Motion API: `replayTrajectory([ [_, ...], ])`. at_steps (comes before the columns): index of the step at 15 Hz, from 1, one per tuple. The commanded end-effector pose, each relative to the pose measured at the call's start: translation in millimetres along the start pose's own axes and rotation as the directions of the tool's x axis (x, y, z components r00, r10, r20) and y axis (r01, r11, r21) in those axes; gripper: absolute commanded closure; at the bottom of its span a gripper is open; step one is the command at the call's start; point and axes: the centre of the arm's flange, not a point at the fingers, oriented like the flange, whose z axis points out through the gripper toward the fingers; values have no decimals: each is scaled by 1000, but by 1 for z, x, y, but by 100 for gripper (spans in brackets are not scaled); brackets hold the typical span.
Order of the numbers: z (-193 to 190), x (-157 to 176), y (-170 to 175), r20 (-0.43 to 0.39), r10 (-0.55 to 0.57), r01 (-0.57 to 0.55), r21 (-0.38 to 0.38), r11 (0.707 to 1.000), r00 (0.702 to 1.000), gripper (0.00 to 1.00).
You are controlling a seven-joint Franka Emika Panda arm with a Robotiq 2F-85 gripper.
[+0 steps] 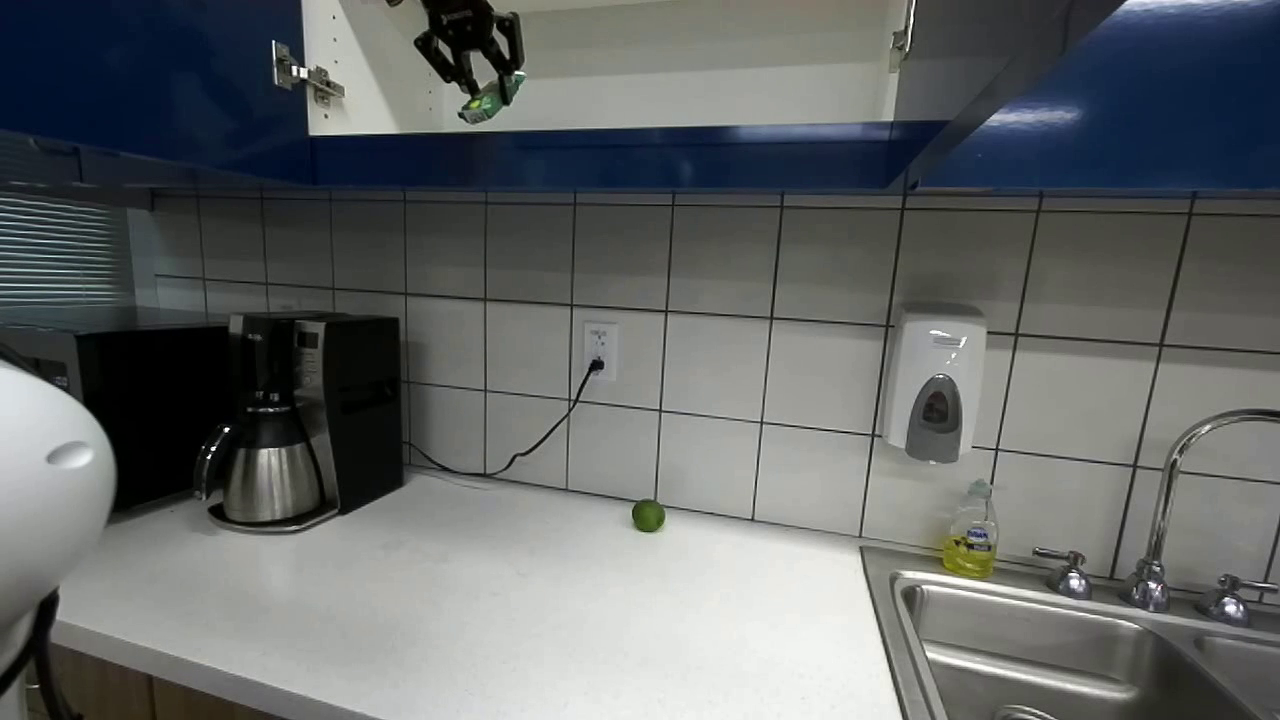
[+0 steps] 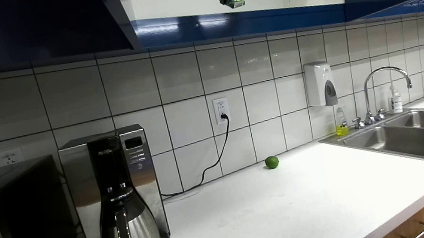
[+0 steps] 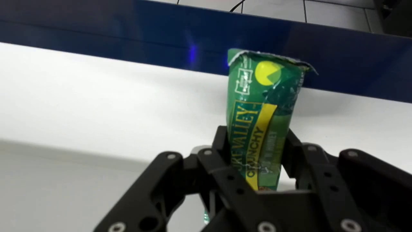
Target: Put the green packet in the top cabinet
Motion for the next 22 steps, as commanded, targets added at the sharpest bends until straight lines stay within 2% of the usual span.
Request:
replayTrajectory([
  [1,-7,26,8,23,8,-9,22,1000,1000,84],
  [16,40,52,18,88,34,-36,25,999,996,84],
  [17,41,53,20,92,35,-38,24,999,995,34],
  [19,43,53,23,101,41,-44,20,999,994,26],
  [22,46,51,25,107,46,-48,19,999,993,4],
])
